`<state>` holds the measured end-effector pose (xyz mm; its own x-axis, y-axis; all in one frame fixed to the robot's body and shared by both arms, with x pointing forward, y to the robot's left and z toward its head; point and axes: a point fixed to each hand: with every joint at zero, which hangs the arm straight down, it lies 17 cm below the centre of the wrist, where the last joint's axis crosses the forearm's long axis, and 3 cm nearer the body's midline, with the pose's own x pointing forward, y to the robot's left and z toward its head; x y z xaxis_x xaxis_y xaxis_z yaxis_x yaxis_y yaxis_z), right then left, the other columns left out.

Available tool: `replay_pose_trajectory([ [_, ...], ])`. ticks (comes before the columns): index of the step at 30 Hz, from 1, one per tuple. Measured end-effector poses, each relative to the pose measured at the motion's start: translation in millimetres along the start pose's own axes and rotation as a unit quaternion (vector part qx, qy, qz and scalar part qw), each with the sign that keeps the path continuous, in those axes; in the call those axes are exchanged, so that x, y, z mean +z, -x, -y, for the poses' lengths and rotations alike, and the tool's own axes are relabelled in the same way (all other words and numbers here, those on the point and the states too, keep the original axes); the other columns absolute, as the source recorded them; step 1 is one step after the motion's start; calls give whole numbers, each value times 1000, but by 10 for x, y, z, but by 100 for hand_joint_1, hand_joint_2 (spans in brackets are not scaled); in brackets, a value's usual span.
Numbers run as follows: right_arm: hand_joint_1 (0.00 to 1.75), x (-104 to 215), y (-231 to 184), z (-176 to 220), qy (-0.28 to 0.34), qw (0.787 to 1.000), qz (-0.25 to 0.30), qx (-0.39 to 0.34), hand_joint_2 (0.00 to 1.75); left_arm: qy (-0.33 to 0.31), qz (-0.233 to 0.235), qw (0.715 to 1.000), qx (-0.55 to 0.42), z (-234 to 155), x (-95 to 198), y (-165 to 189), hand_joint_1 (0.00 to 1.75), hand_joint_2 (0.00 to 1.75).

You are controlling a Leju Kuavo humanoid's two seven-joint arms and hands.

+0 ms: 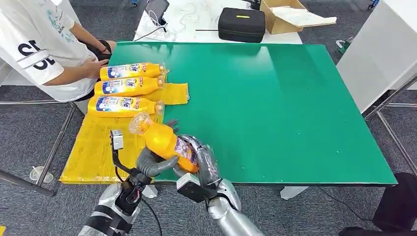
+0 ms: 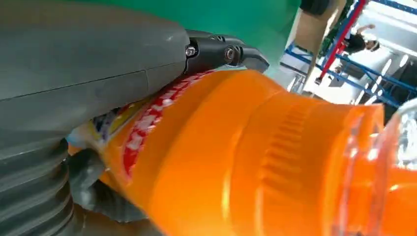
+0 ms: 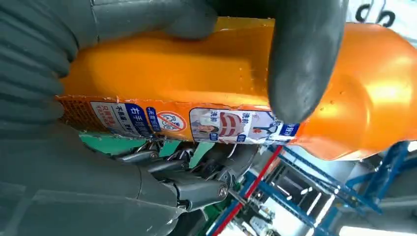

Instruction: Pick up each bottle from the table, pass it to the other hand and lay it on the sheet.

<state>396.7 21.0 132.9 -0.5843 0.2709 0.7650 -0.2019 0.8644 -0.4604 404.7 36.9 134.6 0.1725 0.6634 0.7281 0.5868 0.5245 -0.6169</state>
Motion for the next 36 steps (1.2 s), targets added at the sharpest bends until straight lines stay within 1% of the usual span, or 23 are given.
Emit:
replay_pose_trajectory([
  [5,175,71,105,-160,-30,999,-20,-4,175,-23,16,1000,3,-145,-20,-119,0,175],
  [6,175,84,127,-177,-33,999,-23,-4,175,-26,18,999,3,-166,-17,-133,12,175],
  [7,175,88,139,-181,-34,999,-25,-4,175,-28,20,999,3,-177,-15,-143,12,175],
  [8,173,91,150,-187,-36,999,-26,-4,175,-30,21,999,3,-188,-13,-154,175,175],
  [13,175,87,181,-187,-37,999,-32,-3,175,-32,21,999,-9,-188,20,-153,175,175],
  [15,173,87,185,-179,-35,999,-33,-4,175,-28,18,999,-15,-168,29,-137,175,175],
  [21,175,70,189,-116,-19,999,-33,4,175,-9,14,999,-32,-85,39,-113,175,175],
  [23,168,49,174,-65,-8,999,-30,13,175,-3,13,999,-38,-58,46,-110,175,175],
  [24,103,37,166,-44,-4,999,-27,19,175,0,12,999,-40,-49,46,-110,175,175],
  [25,103,27,158,-26,-1,999,-26,25,175,2,11,999,-41,-40,47,-111,175,175],
  [26,24,20,153,-13,2,999,-24,29,175,5,11,999,-42,-29,45,-111,175,175],
  [27,0,15,149,-2,4,999,-23,34,175,6,10,999,-43,-27,43,-114,175,175],
  [29,0,14,157,5,5,999,-24,47,175,7,11,999,-45,-25,25,-129,175,175],
  [30,0,7,159,17,8,998,-25,54,0,6,9,999,-47,-28,19,-128,175,175],
  [36,0,-26,213,69,15,997,-41,58,0,-16,8,998,-57,-119,5,-128,175,175],
])
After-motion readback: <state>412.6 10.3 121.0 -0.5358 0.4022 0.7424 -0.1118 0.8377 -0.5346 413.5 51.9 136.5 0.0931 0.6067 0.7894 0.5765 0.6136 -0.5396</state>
